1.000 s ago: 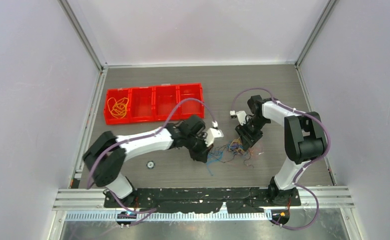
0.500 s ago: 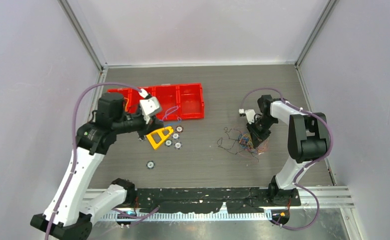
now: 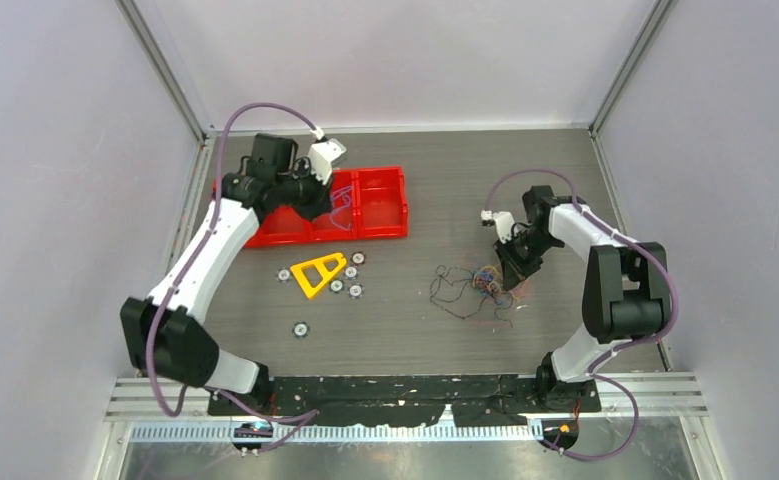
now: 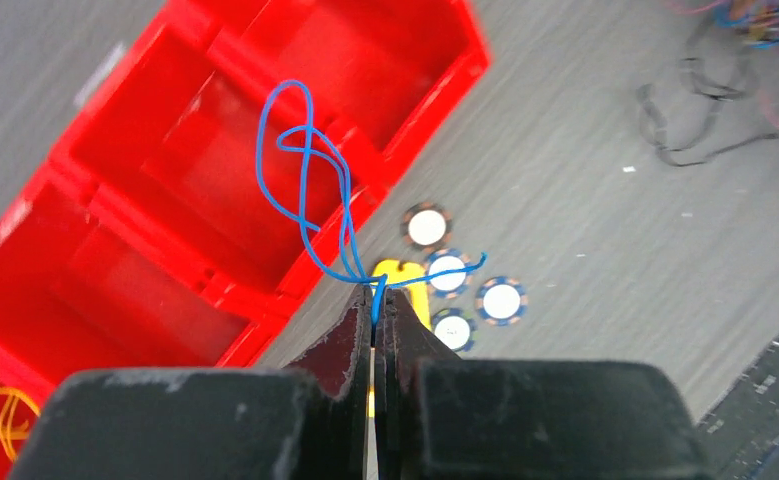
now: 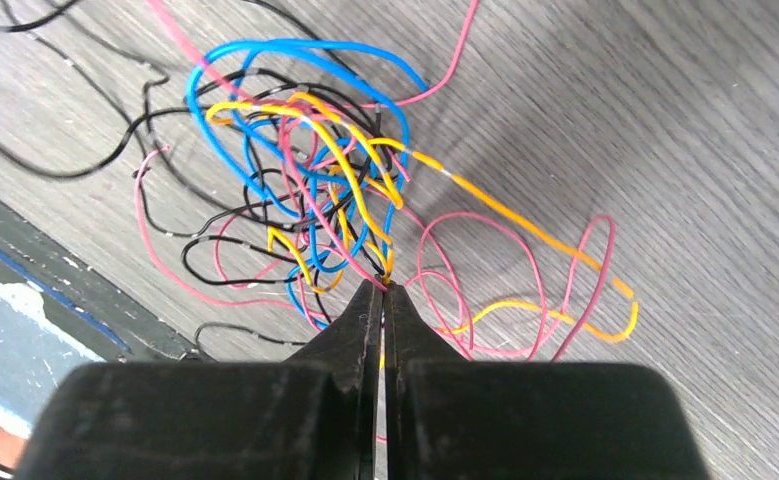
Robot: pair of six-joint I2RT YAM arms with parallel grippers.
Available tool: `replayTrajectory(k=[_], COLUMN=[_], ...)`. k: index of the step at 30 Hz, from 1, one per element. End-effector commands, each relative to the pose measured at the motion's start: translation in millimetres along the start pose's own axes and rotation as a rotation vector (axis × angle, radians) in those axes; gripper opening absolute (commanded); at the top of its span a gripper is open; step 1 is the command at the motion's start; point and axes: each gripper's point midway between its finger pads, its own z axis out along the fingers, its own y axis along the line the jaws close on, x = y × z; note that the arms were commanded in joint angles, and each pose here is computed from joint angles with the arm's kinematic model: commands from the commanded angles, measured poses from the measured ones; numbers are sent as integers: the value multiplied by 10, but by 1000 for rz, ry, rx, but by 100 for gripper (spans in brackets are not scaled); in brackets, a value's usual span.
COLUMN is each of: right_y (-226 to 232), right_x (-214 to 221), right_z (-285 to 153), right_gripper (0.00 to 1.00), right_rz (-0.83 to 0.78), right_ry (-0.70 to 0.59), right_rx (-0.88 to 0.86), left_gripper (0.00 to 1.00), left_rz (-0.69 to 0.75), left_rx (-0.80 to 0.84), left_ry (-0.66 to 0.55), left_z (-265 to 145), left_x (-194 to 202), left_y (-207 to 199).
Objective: Untangle the cables
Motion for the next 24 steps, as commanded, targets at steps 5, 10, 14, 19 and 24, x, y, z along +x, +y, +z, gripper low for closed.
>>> replayTrajectory(k=[5, 10, 14, 19, 24], right_y=[195, 280, 374, 513, 673], right_x=[-239, -333, -409, -521, -629], right_z=[-251, -274, -284, -322, -313], right_gripper=[5, 6, 5, 5, 5], right_rz=[-31, -24, -37, -51, -83], right_ry=[-110, -142, -157, -186, -206], right_rx=[-58, -99, -124, -160, -187], left_gripper=[0, 0, 1, 75, 93], left_rz=[-71, -112, -103, -148, -29], left_rx=[-246, -282, -310, -149, 148], left_ry=[114, 185, 247, 160, -71], left_z=[-121, -59, 33, -13, -17], left_x=[375, 714, 872, 548, 64], left_y=[1068, 1421, 1599, 1262, 183])
